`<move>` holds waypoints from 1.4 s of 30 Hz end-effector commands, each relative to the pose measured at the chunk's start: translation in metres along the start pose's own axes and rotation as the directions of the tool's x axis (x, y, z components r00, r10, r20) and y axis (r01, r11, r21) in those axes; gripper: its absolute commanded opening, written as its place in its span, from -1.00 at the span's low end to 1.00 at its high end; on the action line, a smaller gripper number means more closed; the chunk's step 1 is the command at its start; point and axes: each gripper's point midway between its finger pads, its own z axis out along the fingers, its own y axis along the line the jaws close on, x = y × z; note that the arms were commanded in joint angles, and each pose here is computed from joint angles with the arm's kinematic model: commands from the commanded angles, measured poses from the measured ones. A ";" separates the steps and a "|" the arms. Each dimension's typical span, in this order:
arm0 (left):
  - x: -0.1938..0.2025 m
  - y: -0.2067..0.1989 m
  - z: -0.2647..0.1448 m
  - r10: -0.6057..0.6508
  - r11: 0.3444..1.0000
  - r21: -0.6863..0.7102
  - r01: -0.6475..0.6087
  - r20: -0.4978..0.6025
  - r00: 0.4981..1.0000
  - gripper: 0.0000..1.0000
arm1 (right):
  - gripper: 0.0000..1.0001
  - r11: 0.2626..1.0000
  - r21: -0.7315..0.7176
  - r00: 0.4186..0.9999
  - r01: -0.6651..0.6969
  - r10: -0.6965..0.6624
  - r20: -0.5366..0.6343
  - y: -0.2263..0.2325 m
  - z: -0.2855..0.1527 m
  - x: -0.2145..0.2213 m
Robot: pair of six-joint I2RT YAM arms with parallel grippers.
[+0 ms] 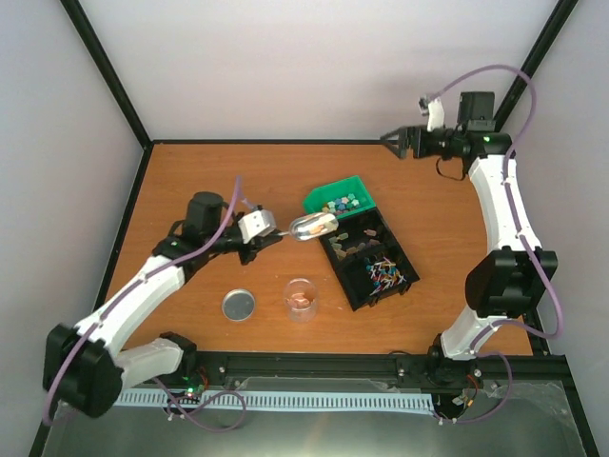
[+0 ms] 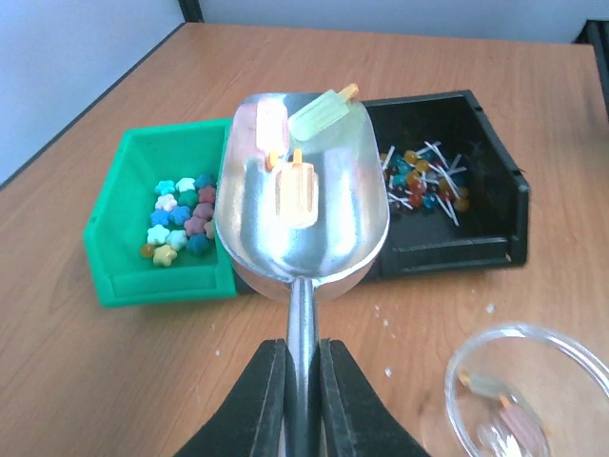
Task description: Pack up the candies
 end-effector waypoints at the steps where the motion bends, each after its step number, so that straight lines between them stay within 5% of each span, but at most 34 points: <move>1: 0.016 -0.042 -0.044 0.071 0.995 0.077 -0.066 -0.068 0.995 -0.99 | 1.00 0.961 -0.268 0.986 -0.066 0.104 0.131 0.072 -0.011 -0.061; 13: 0.043 -0.128 -0.114 0.108 0.987 0.130 -0.095 -0.095 0.990 -0.98 | 1.00 0.741 -0.631 0.927 -0.229 0.364 0.092 0.238 0.043 -0.120; 20: 0.052 -0.150 -0.126 0.176 0.972 0.174 -0.158 -0.092 0.980 -0.98 | 1.00 0.670 -0.697 0.894 -0.256 0.438 0.092 0.309 0.065 -0.154; 33: 0.069 -0.154 -0.129 0.200 0.955 0.257 -0.145 -0.202 0.959 -0.98 | 1.00 0.596 -0.652 0.802 -0.469 0.597 -0.030 0.338 0.101 -0.144; 42: 0.067 -0.137 -0.123 0.137 0.979 0.181 -0.096 -0.233 0.963 -0.98 | 1.00 0.588 -0.654 0.800 -0.477 0.598 -0.046 0.341 0.101 -0.143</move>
